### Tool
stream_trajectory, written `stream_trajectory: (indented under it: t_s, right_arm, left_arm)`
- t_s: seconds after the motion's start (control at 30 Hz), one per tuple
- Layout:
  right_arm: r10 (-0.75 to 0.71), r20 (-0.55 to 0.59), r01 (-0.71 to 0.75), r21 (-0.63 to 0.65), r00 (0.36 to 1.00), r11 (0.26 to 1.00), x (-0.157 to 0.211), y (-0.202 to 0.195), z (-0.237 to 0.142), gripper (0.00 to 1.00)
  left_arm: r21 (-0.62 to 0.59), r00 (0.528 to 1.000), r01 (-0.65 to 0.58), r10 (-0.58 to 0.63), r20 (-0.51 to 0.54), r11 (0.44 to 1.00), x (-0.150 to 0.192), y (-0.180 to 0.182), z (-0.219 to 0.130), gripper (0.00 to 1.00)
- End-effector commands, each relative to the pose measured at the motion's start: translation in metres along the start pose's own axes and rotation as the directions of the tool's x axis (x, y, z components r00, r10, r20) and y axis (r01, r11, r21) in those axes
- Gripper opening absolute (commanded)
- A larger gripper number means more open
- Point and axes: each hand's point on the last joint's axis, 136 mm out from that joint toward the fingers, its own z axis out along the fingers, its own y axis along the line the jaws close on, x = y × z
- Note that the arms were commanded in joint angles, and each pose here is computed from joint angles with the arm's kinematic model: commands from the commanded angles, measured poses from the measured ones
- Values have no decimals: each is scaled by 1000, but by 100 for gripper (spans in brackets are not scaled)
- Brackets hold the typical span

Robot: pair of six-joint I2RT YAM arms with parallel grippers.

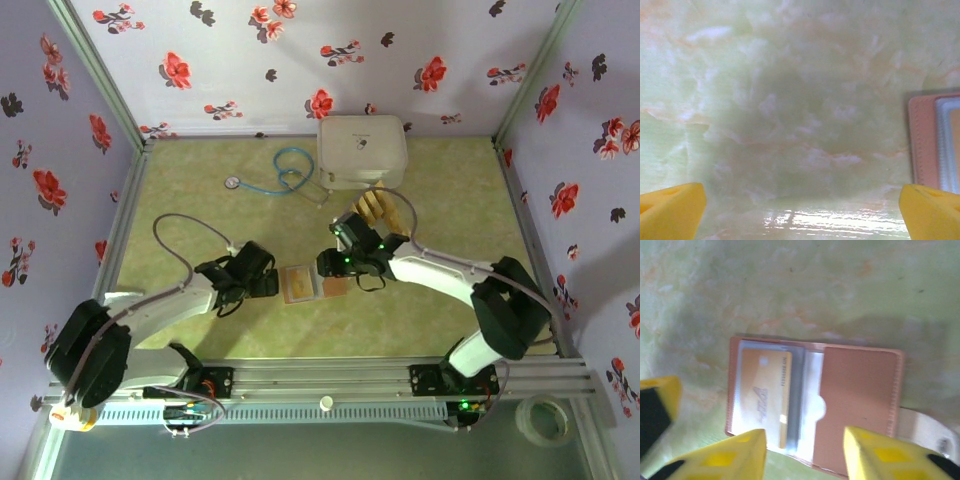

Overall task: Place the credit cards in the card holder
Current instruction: Insert the credit card into the card slot, then close the card holder at the center of the table.

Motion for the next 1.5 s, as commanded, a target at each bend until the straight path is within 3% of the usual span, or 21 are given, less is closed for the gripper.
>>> stream_trajectory:
  t_s: [0.0, 0.33, 0.57, 0.77, 0.9, 1.47]
  right_arm:
    - [30, 6, -31, 90, 1000, 996, 11, -31, -9, 50]
    - [64, 27, -67, 122, 998, 990, 26, -59, -9, 58]
    - [60, 24, -62, 108, 998, 992, 21, -59, 9, 57]
    - [65, 25, -68, 115, 998, 991, 18, -63, 19, 54]
    - [69, 25, -71, 118, 997, 990, 17, -66, 23, 49]
    - [110, -18, -109, 75, 994, 991, 35, -67, 39, 10]
  left_arm:
    - [10, 999, -16, 15, 29, 1000, -6, 6, -11, 100]
    - [282, 997, 5, -27, 74, 959, -24, -44, -21, 100]
    - [379, 998, 17, -36, 43, 925, -23, -72, -6, 100]
    - [394, 999, 15, -26, 22, 919, -21, -83, 8, 100]
    - [401, 1000, 13, -19, 11, 916, -19, -87, 16, 100]
    - [475, 999, 13, 3, -32, 880, -13, -113, 37, 100]
